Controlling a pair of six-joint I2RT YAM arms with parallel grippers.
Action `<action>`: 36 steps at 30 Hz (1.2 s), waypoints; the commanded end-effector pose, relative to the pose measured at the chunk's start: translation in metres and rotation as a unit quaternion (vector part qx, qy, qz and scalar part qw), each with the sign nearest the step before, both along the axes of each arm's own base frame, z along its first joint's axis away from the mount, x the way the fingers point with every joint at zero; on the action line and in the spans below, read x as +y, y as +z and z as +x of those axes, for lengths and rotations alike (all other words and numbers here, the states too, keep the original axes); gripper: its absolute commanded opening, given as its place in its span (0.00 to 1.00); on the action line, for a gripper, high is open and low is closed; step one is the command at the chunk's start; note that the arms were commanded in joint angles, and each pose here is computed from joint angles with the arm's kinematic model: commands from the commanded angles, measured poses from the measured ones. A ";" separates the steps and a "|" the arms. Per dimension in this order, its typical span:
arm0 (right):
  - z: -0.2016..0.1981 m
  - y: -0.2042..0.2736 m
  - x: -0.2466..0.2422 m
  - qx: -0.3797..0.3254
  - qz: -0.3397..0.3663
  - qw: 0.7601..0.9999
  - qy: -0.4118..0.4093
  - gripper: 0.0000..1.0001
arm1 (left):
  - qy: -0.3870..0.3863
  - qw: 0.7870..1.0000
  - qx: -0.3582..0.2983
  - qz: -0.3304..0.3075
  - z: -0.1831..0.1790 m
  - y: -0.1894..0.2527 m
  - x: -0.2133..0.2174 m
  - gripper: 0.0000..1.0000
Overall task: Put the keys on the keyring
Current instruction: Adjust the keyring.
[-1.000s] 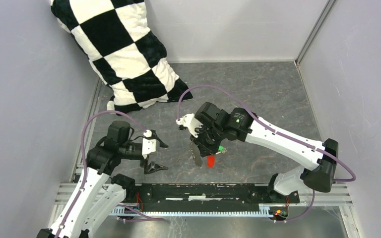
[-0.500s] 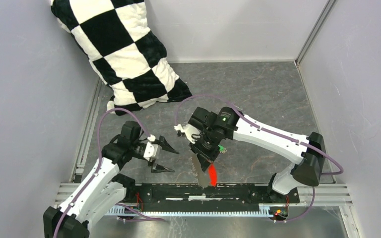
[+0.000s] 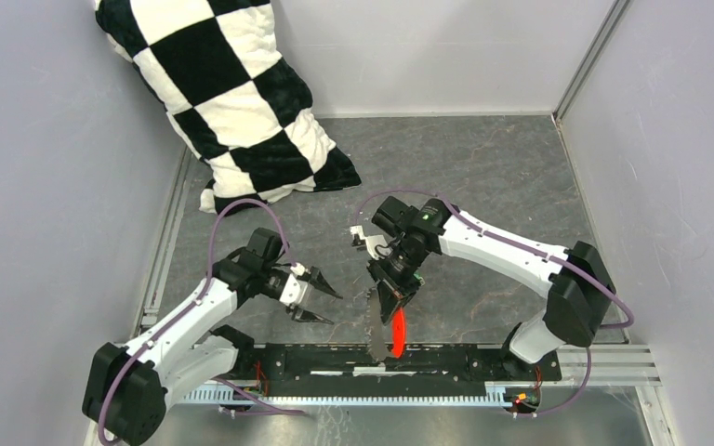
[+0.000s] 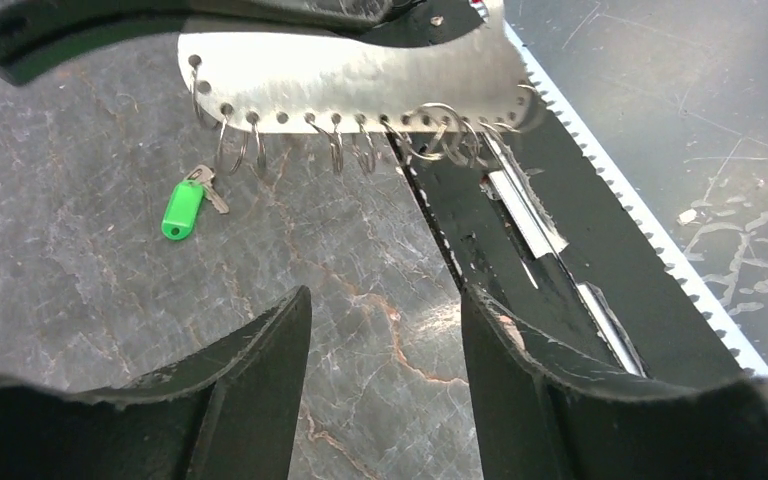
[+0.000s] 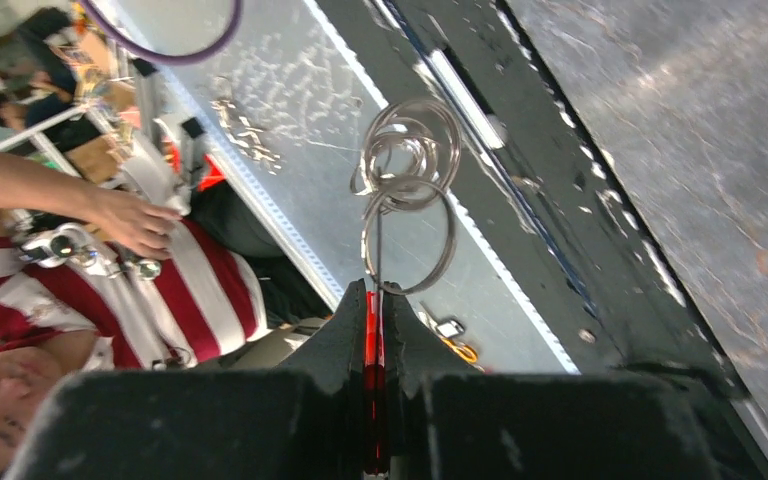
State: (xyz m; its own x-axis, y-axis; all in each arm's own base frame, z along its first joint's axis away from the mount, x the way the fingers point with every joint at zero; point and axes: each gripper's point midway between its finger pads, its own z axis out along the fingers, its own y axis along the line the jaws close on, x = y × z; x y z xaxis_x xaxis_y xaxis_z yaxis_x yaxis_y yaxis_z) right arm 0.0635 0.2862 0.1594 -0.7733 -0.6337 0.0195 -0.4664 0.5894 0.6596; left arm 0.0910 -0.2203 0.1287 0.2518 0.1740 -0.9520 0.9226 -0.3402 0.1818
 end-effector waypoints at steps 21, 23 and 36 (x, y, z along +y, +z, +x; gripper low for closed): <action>0.015 0.035 0.055 0.040 0.142 0.989 0.018 0.00 | -0.046 0.995 -0.084 -0.029 -0.011 0.019 -0.011 0.38; 0.017 0.035 0.055 0.038 0.144 0.989 0.015 0.00 | -0.046 0.995 -0.080 -0.027 -0.012 0.020 -0.011 0.33; 0.026 0.035 0.053 0.029 0.151 0.988 0.003 0.01 | -0.021 0.997 -0.070 0.001 -0.010 0.013 -0.007 0.28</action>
State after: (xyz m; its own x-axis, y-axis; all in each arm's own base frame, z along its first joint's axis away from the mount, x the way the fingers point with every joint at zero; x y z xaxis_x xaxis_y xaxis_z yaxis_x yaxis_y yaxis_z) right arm 0.0856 0.3313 0.1774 -0.7837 -0.6189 -0.0533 -0.3967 0.4326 0.8096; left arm 0.0789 -0.2272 0.1386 0.3844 0.1531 -0.9104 0.8686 -0.3939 0.3005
